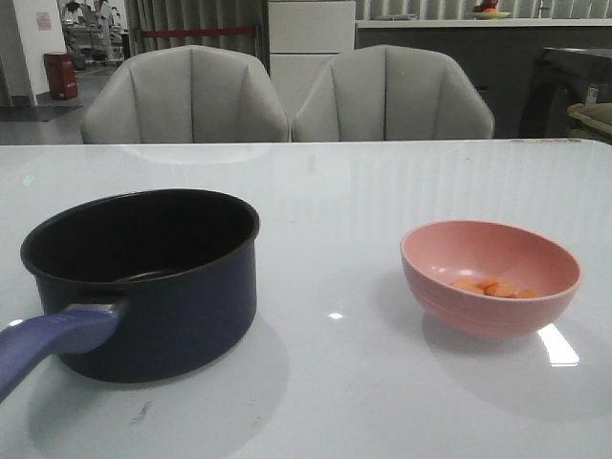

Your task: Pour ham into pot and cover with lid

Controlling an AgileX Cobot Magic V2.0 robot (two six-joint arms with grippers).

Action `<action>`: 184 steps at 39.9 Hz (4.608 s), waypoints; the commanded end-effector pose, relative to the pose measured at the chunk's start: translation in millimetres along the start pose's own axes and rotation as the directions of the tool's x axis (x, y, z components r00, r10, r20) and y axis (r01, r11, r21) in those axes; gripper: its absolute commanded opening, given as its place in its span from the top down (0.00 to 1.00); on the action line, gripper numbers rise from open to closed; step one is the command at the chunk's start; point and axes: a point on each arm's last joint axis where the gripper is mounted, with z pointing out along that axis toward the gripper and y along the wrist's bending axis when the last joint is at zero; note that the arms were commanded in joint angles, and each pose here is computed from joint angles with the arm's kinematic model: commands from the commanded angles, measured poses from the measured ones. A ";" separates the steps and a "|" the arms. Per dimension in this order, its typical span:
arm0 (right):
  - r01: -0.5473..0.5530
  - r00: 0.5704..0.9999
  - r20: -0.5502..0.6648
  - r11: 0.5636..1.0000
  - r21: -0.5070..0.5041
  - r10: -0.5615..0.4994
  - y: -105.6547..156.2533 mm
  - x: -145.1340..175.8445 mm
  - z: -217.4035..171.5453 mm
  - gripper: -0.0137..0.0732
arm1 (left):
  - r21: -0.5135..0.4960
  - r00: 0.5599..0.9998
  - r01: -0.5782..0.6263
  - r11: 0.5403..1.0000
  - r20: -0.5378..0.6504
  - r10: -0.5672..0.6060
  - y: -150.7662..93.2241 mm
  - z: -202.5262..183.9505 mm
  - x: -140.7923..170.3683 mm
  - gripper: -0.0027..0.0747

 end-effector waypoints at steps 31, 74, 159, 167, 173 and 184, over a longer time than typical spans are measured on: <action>0.013 0.996 0.086 1.000 0.002 -0.014 0.0 -4.3 -1.4 0.69 | 0.022 0.995 -0.097 0.995 0.026 0.097 -30.4 32.2 -20.1 0.20; 0.013 0.996 0.085 1.000 0.002 -0.014 0.1 -4.3 -1.4 0.69 | 0.101 0.516 -0.349 0.932 0.850 0.101 -53.5 -140.5 149.4 0.20; -0.195 0.797 -0.573 0.979 0.055 0.190 13.0 -77.9 118.4 0.34 | 0.067 0.019 -0.470 0.880 0.998 -0.066 -7.6 -104.4 266.3 0.20; -0.161 0.644 -0.756 0.987 0.020 0.120 27.7 -64.9 180.8 0.34 | 0.067 0.040 -0.471 0.880 0.998 -0.054 -7.9 -102.2 266.4 0.20; -0.142 0.547 -0.833 0.990 0.011 0.088 33.3 -46.8 218.3 0.34 | 0.067 0.045 -0.471 0.880 0.998 -0.051 -7.9 -101.7 266.4 0.20; -0.118 0.429 -0.901 0.993 0.009 0.060 36.1 -8.1 256.5 0.34 | 0.067 0.049 -0.471 0.880 0.998 -0.050 -7.9 -101.3 266.5 0.20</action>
